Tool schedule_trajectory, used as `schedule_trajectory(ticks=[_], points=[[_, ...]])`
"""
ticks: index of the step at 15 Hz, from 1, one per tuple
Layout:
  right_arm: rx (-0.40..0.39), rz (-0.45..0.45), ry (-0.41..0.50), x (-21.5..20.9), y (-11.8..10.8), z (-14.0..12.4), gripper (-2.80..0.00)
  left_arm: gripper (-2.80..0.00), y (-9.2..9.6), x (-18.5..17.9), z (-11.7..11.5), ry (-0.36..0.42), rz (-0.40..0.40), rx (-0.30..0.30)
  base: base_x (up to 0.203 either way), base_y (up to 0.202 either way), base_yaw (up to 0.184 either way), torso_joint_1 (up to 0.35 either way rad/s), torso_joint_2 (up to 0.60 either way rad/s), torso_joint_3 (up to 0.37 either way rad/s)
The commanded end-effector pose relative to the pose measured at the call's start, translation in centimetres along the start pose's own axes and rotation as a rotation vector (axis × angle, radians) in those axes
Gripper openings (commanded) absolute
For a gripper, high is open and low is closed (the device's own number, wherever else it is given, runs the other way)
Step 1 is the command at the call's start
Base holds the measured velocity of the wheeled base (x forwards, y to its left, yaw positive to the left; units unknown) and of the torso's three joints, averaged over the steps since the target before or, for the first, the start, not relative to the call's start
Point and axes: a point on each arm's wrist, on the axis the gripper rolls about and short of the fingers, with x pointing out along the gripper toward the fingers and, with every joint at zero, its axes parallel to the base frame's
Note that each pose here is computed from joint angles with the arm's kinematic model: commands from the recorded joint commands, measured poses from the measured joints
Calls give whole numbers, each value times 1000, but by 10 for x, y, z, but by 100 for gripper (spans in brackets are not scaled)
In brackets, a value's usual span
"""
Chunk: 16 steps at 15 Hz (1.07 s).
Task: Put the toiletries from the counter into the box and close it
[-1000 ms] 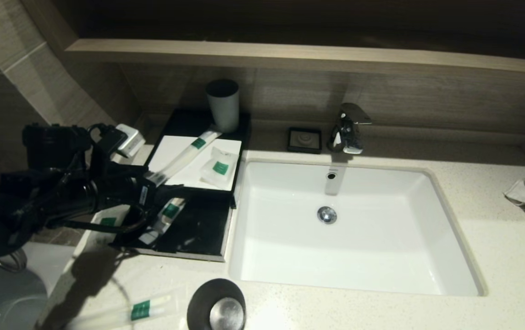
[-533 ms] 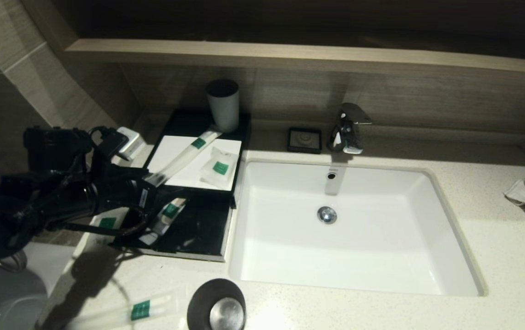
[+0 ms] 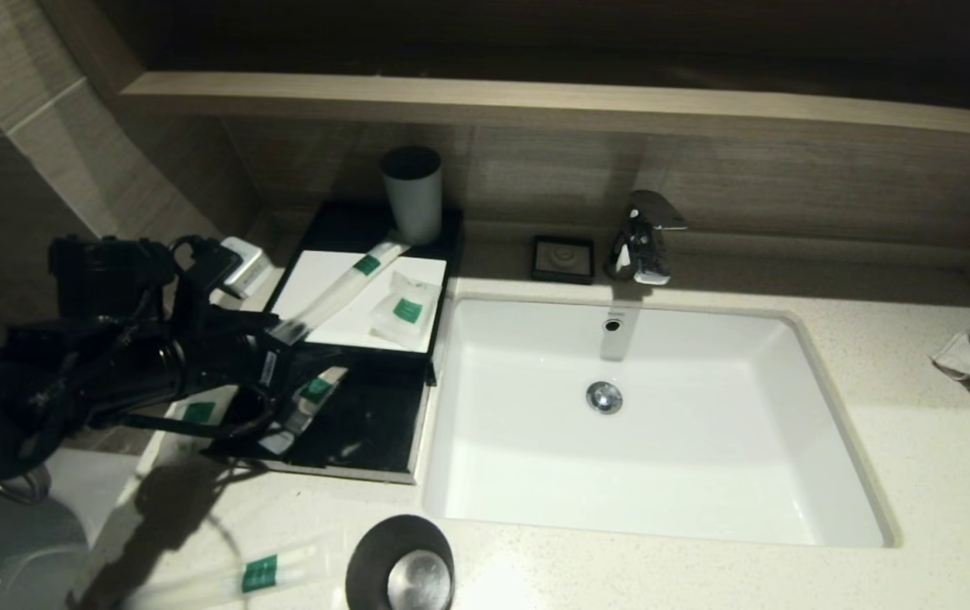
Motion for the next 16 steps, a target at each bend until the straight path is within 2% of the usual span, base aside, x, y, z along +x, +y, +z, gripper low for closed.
schedule_trajectory(ticks=[1, 12, 16], points=[[0, 0, 2, 0, 0, 0, -280, -280, -1, 0, 1, -6, -3, 2, 0, 0, 0, 0, 0, 0], [0, 0, 0, 0, 0, 0, -280, -280, 0, -1, 4, -18, 3, 3, 0, 0, 0, 0, 0, 0], [0, 0, 2, 0, 0, 0, -280, -280, 2, -10, 16, -76, 26, 10, 0, 0, 0, 0, 0, 0]])
